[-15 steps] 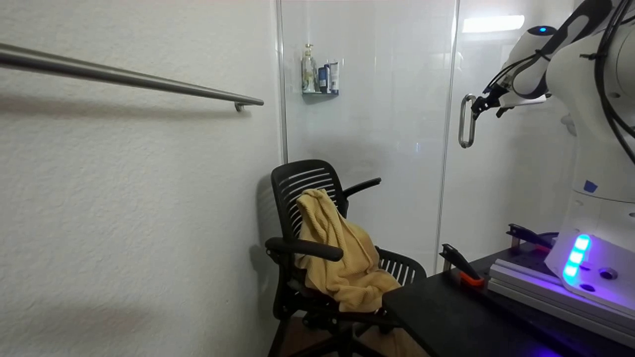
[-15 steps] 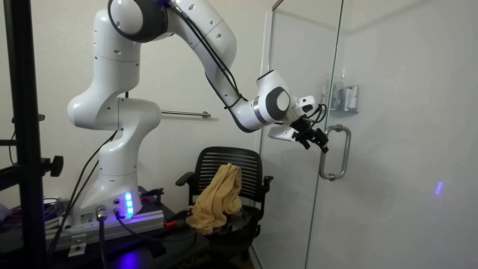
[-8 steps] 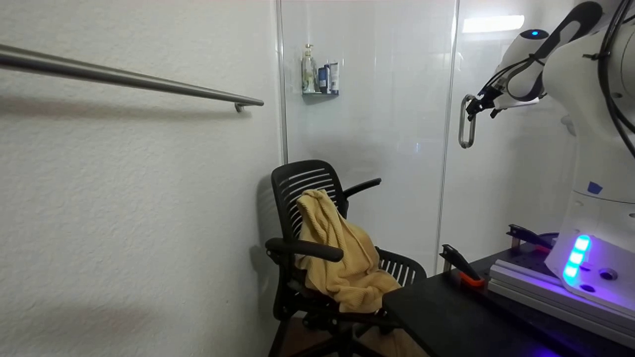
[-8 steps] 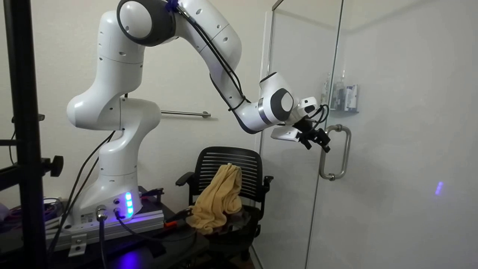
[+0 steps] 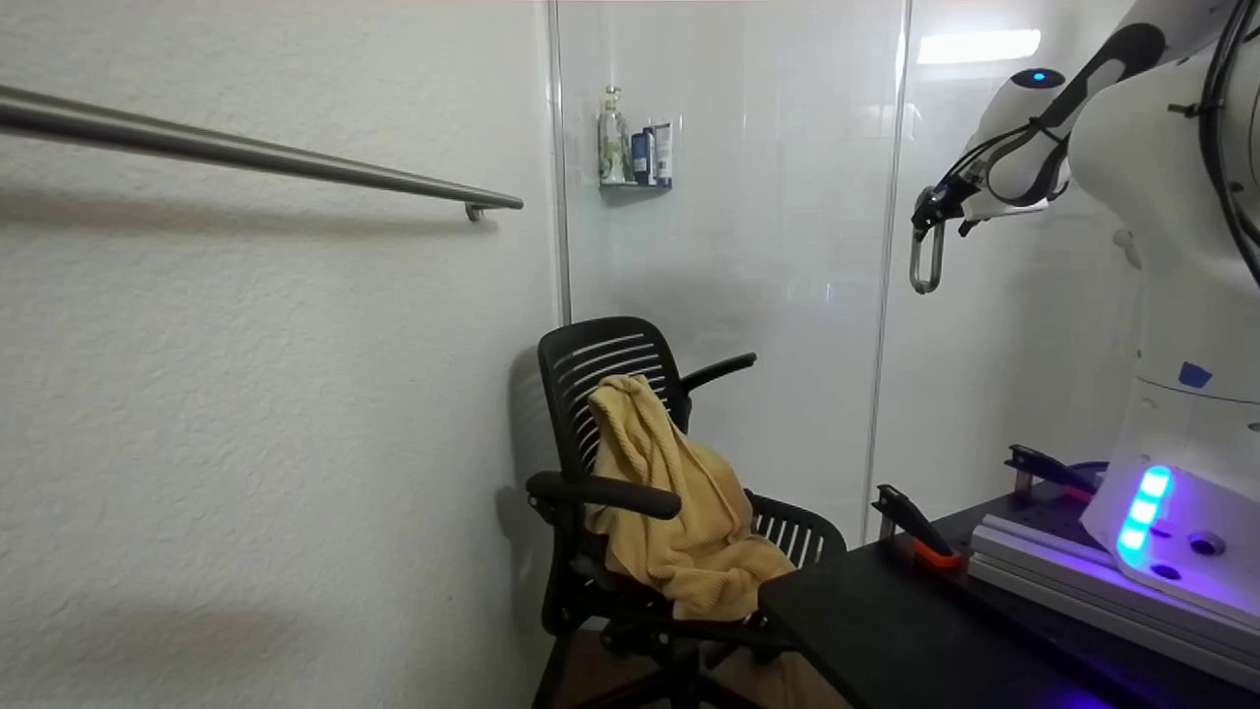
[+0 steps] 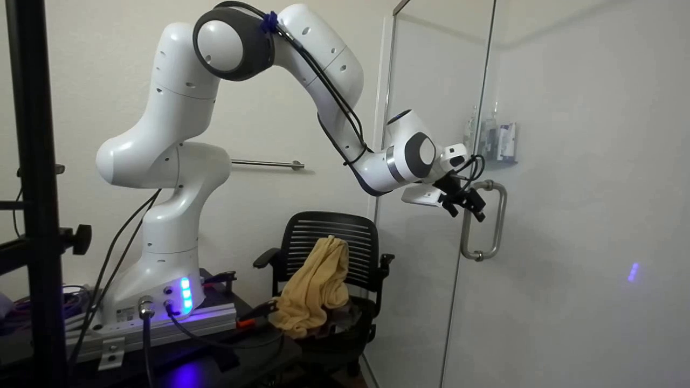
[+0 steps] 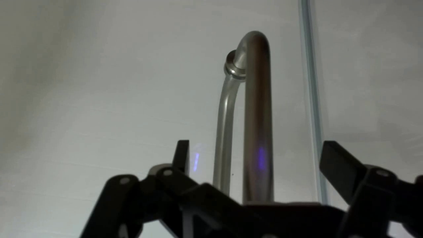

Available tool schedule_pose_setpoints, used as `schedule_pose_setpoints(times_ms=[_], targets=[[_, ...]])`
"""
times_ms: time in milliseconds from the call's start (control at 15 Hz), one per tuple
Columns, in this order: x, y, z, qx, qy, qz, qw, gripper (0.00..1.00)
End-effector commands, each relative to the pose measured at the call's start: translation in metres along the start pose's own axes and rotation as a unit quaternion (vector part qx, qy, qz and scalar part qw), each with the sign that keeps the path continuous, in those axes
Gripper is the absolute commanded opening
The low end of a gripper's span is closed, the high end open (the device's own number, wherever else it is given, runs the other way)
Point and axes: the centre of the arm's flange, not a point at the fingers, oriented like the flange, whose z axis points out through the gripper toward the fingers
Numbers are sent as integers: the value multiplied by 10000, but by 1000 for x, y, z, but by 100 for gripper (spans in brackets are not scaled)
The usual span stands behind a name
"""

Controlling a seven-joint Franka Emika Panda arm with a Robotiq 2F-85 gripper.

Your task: Open the glass door of the shower.

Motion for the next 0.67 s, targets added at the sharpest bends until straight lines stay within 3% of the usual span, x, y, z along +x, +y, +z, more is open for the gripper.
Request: schedule_pose_setpoints(times_ms=[0,67,133,267,600], targets=[[5,-3,17,159,-96,66,9998,100],[5,-4,20,201,-106,69,9997,100],[4,-5,23,241,-104,80,9996,75],[3,-7,25,272,-82,53,9996,67],[2,-5,25,256,-88,41,9996,31]])
